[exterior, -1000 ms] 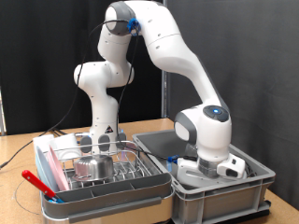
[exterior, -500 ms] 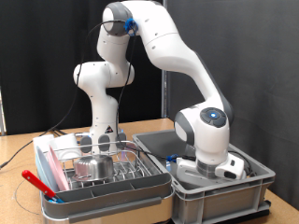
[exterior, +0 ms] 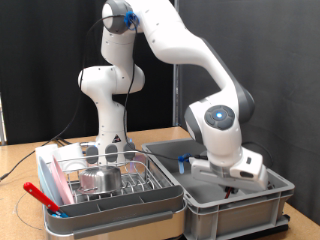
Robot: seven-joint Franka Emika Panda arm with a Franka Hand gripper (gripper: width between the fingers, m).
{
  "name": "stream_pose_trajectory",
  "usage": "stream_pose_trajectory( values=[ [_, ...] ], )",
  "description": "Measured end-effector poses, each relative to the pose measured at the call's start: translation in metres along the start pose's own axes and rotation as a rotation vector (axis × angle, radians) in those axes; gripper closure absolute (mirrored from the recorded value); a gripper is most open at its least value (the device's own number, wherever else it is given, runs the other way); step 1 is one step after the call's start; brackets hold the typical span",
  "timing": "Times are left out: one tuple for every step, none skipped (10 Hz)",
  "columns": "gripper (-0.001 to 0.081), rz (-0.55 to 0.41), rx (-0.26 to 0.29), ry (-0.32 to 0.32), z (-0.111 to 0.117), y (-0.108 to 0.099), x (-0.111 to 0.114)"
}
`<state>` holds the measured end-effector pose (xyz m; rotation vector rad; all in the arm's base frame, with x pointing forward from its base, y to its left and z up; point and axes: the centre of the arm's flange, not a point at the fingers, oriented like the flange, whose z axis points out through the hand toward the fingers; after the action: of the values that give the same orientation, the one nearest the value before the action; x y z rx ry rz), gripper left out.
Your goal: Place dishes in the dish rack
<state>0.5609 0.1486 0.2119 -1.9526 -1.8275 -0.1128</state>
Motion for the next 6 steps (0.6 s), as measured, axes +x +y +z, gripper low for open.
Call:
stream_pose_trajectory(
  values=[
    [0.0731,-0.004,0.001,0.049,-0.017,-0.001,0.002],
    [0.0731,-0.005,0.001,0.091,-0.033,-0.002,0.002],
    [0.0731,0.0,0.018,0.127,-0.049,-0.004,0.002],
    [0.0731,0.008,0.056,0.162,-0.064,-0.006,0.0],
    [0.0731,0.016,0.1,0.196,-0.08,-0.007,-0.004],
    [0.0731,0.019,0.138,0.221,-0.098,-0.007,-0.011]
  ],
)
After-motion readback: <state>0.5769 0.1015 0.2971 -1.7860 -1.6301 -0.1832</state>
